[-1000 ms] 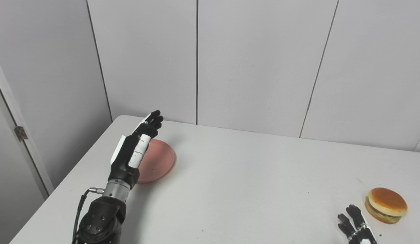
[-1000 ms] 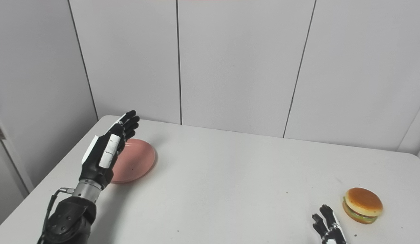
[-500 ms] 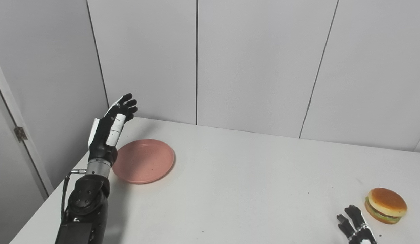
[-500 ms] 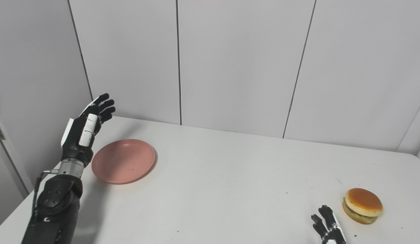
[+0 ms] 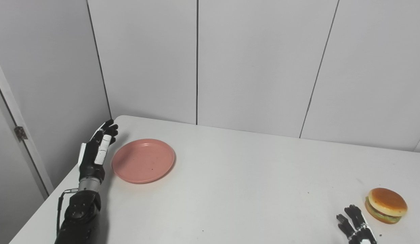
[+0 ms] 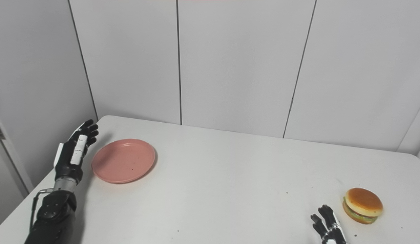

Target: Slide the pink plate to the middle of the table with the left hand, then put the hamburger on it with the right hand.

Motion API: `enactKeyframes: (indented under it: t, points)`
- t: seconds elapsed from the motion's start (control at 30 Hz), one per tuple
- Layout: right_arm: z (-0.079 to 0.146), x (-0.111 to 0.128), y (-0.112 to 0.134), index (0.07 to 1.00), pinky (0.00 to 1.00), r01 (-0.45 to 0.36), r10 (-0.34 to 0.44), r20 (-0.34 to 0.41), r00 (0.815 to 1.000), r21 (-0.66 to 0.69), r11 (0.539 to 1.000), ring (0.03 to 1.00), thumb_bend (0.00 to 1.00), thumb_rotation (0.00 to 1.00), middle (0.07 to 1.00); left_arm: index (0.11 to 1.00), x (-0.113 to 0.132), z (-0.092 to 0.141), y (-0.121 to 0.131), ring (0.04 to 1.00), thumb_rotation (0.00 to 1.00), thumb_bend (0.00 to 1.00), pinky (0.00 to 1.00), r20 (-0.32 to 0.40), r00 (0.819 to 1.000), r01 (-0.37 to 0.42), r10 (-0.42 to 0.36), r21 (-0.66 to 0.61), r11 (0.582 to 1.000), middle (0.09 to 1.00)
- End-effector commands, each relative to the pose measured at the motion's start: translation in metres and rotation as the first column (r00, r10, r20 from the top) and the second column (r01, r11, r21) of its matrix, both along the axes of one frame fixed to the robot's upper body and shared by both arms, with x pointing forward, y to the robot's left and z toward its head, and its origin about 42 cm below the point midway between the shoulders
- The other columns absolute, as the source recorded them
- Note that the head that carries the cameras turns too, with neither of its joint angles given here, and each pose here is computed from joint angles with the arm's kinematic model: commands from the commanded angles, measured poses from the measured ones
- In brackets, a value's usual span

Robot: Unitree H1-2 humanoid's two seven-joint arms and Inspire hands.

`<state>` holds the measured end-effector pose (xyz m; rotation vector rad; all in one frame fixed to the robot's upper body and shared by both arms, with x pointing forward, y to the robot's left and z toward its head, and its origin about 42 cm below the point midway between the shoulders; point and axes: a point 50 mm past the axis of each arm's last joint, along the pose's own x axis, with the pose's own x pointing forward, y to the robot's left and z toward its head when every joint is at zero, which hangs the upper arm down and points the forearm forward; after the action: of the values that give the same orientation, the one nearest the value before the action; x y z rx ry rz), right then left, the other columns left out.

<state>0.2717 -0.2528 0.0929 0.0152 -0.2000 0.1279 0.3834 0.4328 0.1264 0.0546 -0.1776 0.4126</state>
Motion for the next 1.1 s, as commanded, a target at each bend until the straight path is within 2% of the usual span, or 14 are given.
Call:
enactKeyframes:
  t: [0.0,0.23,0.53,0.67,0.73,0.9,1.07]
  points:
    - [-0.025,0.008,-0.003,0.942,0.93,0.006,-0.007,-0.136,0.991,-0.007,1.000,0.898,0.76,0.93,0.939,0.866,0.018,0.034,0.012,0.903,0.84,0.92,0.92,0.119,0.993,-0.007,0.003,0.036,0.999,0.892]
    - [-0.024,0.007,-0.004,0.939,0.92,0.006,-0.008,-0.134,0.991,-0.014,1.000,0.893,0.77,0.93,0.933,0.866,0.019,0.013,0.017,0.930,0.86,0.83,0.93,0.067,0.998,0.003,-0.004,0.013,1.000,0.912]
    - [-0.024,0.006,-0.003,0.937,0.92,0.007,-0.008,-0.134,0.991,-0.010,1.000,0.900,0.74,0.94,0.932,0.874,0.024,0.011,0.008,0.937,0.84,0.89,0.96,0.059,0.998,0.027,-0.027,-0.003,1.000,0.909]
    - [-0.024,0.007,-0.003,0.935,0.92,0.007,-0.009,-0.135,0.991,-0.013,1.000,0.895,0.75,0.94,0.933,0.889,0.026,0.014,0.002,0.935,0.85,0.90,0.95,0.054,0.998,0.045,-0.045,0.017,0.999,0.915]
    - [-0.024,0.007,-0.003,0.933,0.92,0.009,-0.011,-0.136,0.991,-0.013,1.000,0.896,0.76,0.93,0.934,0.896,0.027,0.014,0.000,0.936,0.85,0.95,0.93,0.051,0.997,0.063,-0.064,0.027,0.998,0.920]
    - [-0.024,0.006,-0.002,0.934,0.92,0.009,-0.011,-0.136,0.991,-0.018,1.000,0.897,0.76,0.94,0.934,0.888,0.028,0.010,-0.011,0.932,0.82,0.97,0.92,0.037,0.995,0.094,-0.095,0.013,0.995,0.916]
    - [-0.023,0.006,-0.001,0.932,0.91,0.009,-0.011,-0.137,0.991,-0.017,1.000,0.898,0.76,0.95,0.934,0.887,0.029,0.007,-0.022,0.937,0.84,0.92,0.90,0.013,0.994,0.113,-0.113,-0.007,0.994,0.922]
